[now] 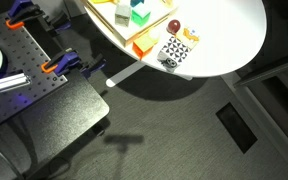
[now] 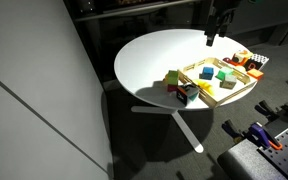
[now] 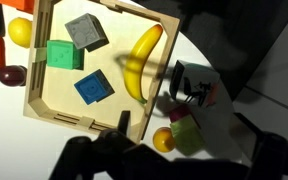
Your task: Pick up the blue block and put it in the tray
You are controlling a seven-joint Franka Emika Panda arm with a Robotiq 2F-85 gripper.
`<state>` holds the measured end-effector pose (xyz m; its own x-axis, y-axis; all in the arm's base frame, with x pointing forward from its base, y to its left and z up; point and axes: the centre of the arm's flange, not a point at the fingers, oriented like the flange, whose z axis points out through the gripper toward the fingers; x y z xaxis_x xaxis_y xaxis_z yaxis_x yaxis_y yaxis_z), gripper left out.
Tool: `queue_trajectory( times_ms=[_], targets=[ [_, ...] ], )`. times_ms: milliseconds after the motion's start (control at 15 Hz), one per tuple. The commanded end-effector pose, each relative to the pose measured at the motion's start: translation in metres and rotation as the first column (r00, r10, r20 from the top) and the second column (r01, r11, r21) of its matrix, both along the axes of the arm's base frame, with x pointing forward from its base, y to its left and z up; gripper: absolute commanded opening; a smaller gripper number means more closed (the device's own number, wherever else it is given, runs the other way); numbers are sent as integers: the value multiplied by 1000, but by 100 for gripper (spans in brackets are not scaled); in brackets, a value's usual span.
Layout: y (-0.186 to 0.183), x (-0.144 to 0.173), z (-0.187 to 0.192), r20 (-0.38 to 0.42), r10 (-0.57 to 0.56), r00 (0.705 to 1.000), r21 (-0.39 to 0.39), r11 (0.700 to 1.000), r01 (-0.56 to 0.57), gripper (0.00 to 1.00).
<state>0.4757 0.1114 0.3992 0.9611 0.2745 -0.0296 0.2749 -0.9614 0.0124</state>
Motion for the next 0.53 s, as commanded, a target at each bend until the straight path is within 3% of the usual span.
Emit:
queue_trajectory(
  times_ms=[0, 467],
  targets=[
    [-1, -14, 26, 50, -27, 998, -7, 1000, 27, 100],
    [-1, -8, 32, 65, -21, 998, 7, 1000, 21, 100]
  ],
)
